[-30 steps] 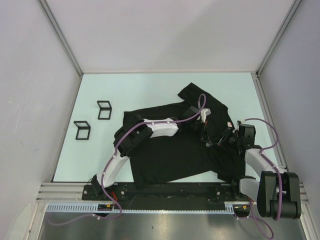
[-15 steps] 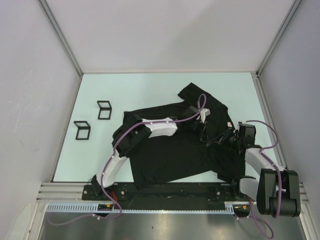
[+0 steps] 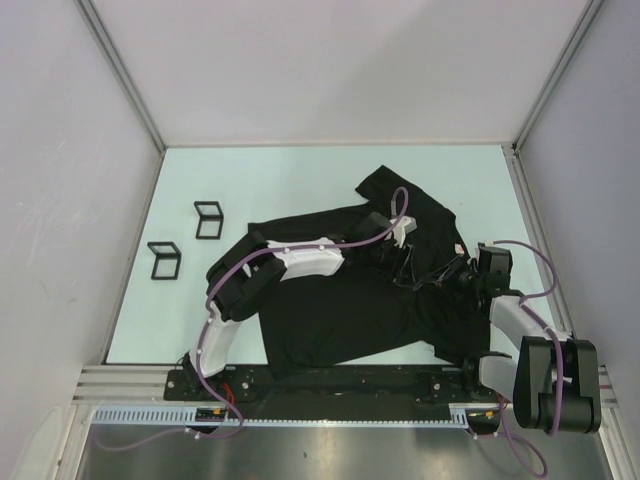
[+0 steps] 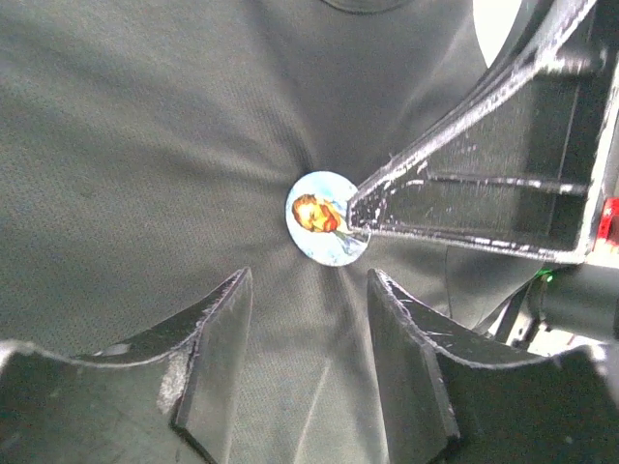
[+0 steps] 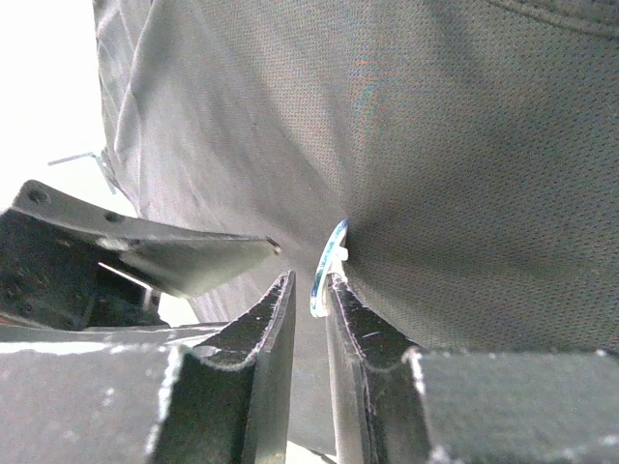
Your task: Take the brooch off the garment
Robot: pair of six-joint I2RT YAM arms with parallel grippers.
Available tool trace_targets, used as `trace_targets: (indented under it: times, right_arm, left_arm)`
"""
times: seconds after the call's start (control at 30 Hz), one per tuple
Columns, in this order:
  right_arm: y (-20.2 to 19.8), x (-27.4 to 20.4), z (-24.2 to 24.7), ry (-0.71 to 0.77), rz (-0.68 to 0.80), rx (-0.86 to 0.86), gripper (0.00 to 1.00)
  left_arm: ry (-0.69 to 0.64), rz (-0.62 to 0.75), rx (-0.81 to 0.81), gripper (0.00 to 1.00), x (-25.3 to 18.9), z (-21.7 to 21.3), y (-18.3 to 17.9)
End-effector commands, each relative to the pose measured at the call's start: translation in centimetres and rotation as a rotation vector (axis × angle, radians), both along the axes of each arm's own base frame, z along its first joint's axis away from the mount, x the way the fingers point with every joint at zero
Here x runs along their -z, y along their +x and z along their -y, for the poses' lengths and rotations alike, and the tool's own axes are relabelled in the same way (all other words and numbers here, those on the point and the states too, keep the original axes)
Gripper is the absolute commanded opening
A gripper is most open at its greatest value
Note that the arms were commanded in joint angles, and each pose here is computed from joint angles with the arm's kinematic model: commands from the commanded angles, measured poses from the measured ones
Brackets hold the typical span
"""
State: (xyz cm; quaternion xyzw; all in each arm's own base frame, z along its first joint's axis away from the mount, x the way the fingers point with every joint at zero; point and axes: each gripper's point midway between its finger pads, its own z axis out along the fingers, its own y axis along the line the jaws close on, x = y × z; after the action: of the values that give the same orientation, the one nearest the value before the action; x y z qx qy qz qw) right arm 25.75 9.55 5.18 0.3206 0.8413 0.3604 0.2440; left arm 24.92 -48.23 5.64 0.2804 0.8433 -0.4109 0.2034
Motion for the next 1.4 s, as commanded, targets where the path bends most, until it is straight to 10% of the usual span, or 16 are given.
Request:
trace_targets:
  times: [0.0,0.7,1.03,1.37]
  right_arm:
    - [0.8,-0.5,0.1,0.025,0.012,0.031,0.24]
    - [1.2,-0.7,-0.2,0.052,0.014,0.036,0.25]
    - [1.3,-0.3,0.6,-0.008,0.018,0.047,0.29]
    - [0.6,-0.1,2.3,-0.161,0.035,0.039,0.34]
  left_arm:
    - [-0.073,0.125,0.061,0.51,-3.1,1.0,-0.3]
    - [-0.036,0.121,0.079,0.54,-1.9,3.4,-0.3]
    - [0.018,0.118,0.051,0.29,-0.5,2.9,0.2]
    - [0.018,0.119,0.041,0.25,-0.7,2.8,0.5]
